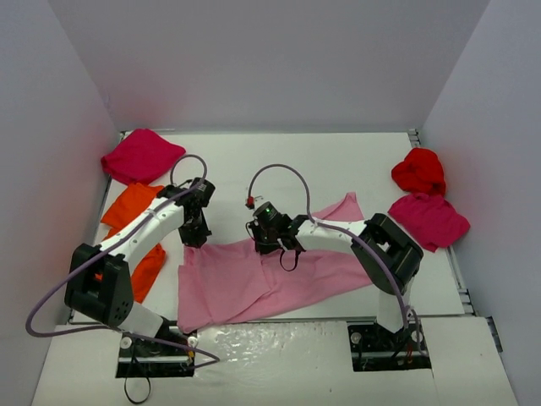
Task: Fold and stack the t-shirts
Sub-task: Fold the tshirt
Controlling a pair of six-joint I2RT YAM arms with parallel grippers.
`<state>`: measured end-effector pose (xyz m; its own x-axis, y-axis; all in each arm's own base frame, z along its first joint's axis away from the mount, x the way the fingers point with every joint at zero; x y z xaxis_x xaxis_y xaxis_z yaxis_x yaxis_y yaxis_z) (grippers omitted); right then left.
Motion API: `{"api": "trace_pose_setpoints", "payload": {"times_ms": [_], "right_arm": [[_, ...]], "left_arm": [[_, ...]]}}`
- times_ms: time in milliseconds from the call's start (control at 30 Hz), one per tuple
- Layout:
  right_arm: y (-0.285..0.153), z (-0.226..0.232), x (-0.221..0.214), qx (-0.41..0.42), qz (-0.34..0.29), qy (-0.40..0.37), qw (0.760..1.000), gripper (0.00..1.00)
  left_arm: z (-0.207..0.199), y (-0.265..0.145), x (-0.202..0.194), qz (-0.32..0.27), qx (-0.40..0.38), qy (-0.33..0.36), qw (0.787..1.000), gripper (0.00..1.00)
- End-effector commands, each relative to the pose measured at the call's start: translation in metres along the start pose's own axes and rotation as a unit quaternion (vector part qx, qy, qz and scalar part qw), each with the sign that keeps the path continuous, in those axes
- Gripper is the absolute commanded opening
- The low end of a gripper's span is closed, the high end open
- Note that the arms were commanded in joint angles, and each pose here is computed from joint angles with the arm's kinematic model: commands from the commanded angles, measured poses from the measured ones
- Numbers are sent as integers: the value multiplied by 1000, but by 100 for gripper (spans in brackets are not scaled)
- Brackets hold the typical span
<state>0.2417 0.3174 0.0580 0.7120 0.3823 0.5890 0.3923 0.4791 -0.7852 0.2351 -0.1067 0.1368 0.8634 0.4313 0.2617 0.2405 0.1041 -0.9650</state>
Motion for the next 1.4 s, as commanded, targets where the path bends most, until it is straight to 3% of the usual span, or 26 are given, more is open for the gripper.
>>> {"api": "trace_pose_setpoints", "payload": {"times_ms": [0,233,533,933,1133,1367], "right_arm": [[1,13,31,38,-43,-4,998,0],[9,9,27,35,-33,-3,999,0],[10,6,28,35,-27,-1,999,0],[19,-34,25,-42,-10,3,999,0],[19,-64,20,-72,-1,23,997,0],[19,-66,26,-70,-7,25,997,0]], "left_arm": [[7,-6,0,-3,28,-4,1000,0],[-14,27,1,23,21,1,1000,0],[-13,50,8,44,106,33,993,0],[23,19,13,15,281,68,957,0],[33,12,12,4,293,62,954,0],[35,5,16,-15,289,54,956,0]]}}
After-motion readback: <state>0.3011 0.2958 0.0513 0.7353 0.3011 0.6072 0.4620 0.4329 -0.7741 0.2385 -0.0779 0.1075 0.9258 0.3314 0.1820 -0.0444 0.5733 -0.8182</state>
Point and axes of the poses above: each gripper's point midway between its finger pads, its own y axis out along the fingers, its own z axis along the line the jaws close on, x = y × z, the point moved 5 cm from there along -y, back along the fingers, and after that the axes turned 6 degrees about -y, right-handed, at the moved point
